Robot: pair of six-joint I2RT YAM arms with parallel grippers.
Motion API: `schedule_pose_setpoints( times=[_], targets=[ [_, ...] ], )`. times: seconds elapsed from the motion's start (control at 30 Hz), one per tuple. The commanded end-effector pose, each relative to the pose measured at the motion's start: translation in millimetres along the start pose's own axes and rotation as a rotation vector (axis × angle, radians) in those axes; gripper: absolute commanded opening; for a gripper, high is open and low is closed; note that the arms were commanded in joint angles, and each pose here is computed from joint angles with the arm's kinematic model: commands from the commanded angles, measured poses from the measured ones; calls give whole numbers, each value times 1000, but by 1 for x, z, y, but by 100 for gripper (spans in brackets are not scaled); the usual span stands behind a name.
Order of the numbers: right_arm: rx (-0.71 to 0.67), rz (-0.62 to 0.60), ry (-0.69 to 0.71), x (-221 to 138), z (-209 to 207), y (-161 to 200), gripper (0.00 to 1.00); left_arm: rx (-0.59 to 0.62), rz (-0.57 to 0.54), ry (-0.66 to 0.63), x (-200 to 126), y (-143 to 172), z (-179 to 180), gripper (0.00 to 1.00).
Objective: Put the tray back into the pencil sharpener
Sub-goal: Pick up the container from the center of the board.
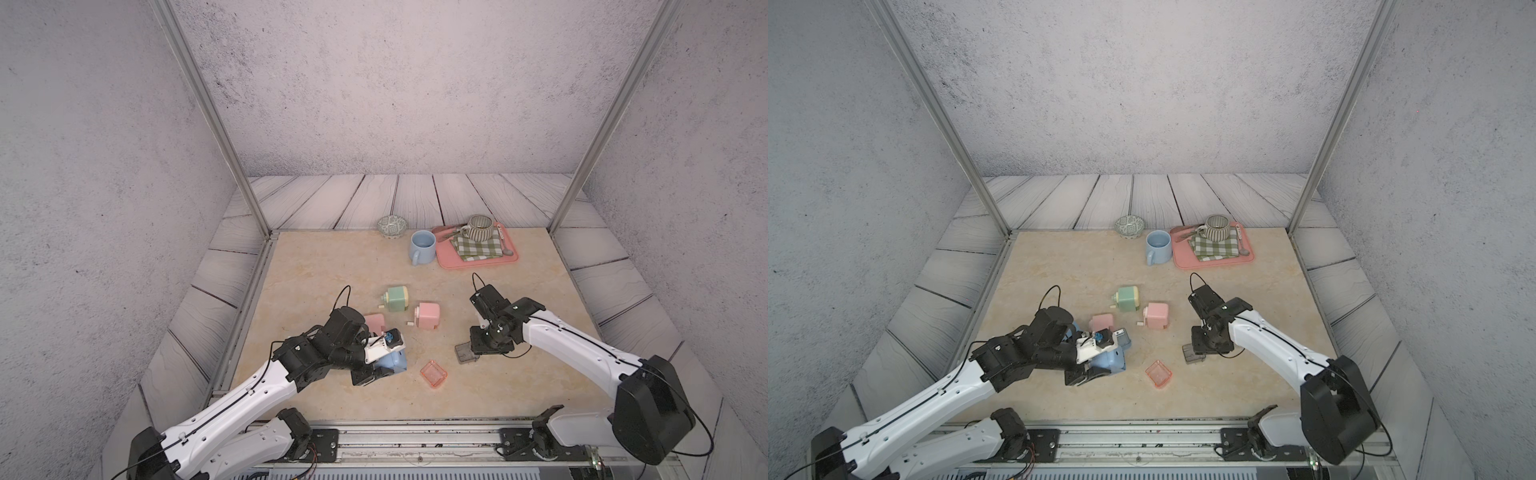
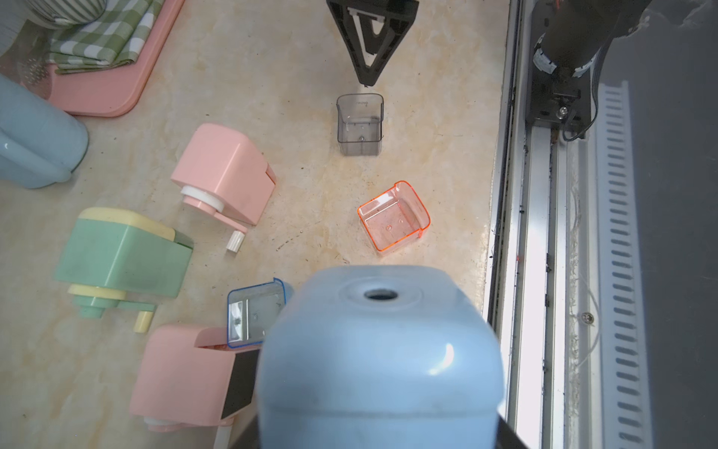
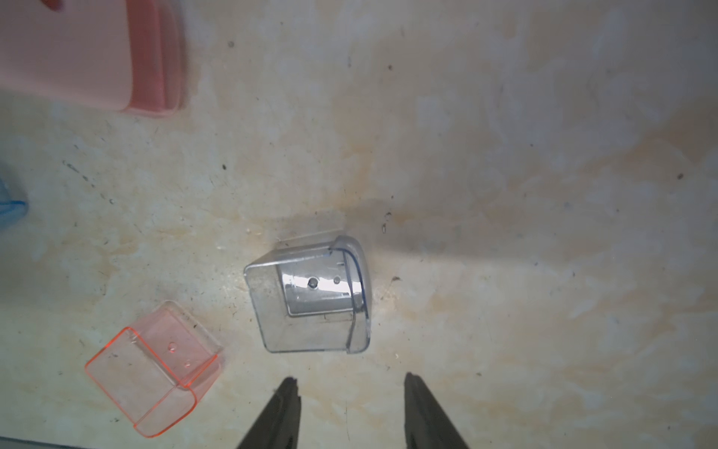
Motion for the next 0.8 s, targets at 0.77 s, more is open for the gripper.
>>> schedule_pose_setpoints(
  times=[0.77],
  targets=[
    [-116,40,68,40,-5,-12,25,62,-8,-16,10,-10,7,21]
  ],
)
Point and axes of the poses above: each gripper's point midway between its finger pads, its own x axis out along the fingers, its own z axis along the line the jaws close on, y = z × x, the point moved 2 cm from there along -x, back along the fingers, and after that the axes turned 3 degrees about x, right-handed, at the moved point
